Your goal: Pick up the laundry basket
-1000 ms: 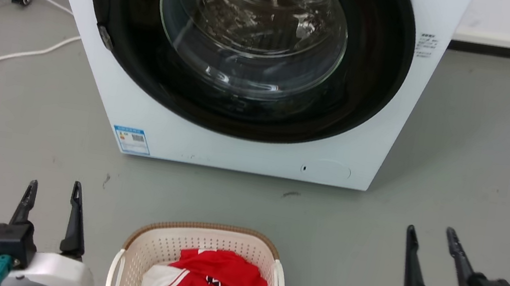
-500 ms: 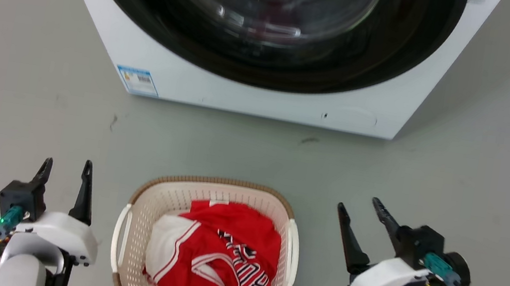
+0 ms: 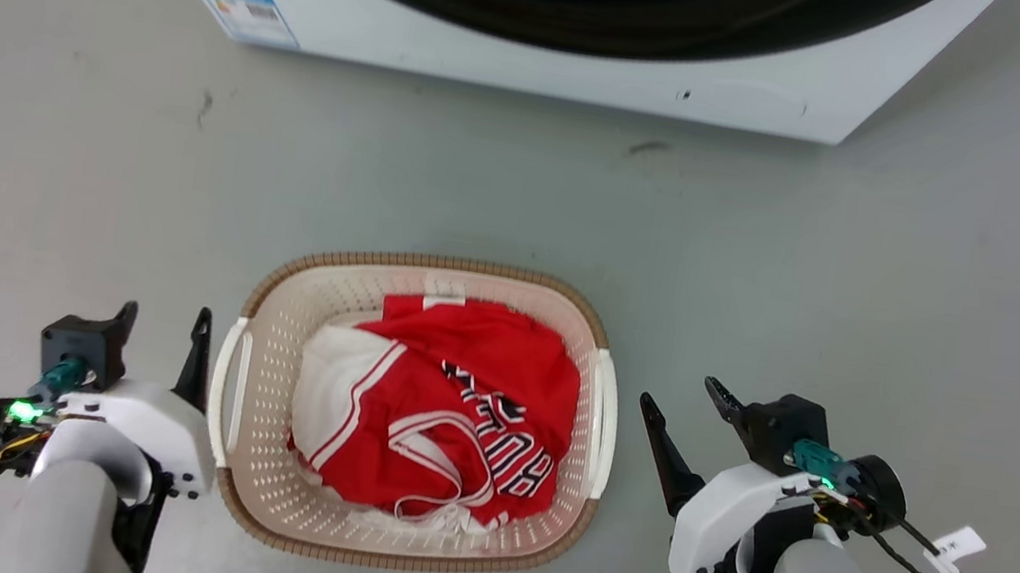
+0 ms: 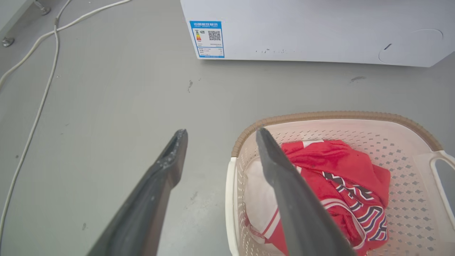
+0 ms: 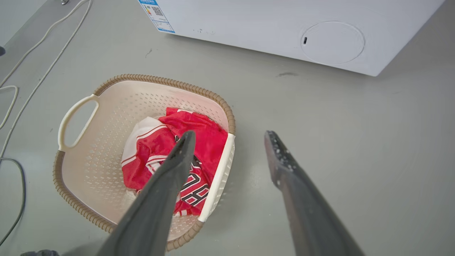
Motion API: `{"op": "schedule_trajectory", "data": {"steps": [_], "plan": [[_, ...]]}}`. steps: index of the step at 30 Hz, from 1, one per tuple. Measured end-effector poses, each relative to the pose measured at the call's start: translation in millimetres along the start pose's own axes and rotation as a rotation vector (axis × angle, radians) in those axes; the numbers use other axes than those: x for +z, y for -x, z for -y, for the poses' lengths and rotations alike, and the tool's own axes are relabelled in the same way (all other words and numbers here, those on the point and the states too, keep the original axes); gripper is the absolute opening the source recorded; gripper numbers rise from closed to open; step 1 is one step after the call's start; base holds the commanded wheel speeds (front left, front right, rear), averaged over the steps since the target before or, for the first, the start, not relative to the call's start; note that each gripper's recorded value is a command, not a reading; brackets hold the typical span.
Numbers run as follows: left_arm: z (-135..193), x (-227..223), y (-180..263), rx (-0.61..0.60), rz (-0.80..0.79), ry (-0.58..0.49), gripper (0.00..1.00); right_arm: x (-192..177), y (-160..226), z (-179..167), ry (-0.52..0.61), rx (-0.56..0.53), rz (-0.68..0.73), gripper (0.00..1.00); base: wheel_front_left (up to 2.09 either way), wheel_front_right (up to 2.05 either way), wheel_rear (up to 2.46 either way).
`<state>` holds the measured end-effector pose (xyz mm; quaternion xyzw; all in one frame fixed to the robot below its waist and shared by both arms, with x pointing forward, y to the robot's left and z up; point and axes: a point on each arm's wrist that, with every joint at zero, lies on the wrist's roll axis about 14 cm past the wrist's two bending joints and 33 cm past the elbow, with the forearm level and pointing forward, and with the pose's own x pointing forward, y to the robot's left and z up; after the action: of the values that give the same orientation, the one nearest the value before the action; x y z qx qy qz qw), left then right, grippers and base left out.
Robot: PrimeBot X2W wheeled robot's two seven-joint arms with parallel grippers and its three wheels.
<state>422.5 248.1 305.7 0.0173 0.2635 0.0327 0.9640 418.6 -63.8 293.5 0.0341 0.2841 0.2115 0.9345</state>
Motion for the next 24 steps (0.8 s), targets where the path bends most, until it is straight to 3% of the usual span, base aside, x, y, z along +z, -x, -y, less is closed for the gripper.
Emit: {"op": "schedule_trajectory", "data": {"steps": [11,24], "plan": [[3.8,-55.8,-24.7,0.0,-0.182,-0.011,1.0,-51.5,-32.6,-1.4,0.005,0.061,-0.181,1.0,0.0,0.0,0.0],[1.5,-95.5,-41.0,0.005,-0.299,-0.018,1.0,-91.6,-58.8,-8.6,-0.018,0.118,-0.293,1.0,0.0,0.0,0.0]]}}
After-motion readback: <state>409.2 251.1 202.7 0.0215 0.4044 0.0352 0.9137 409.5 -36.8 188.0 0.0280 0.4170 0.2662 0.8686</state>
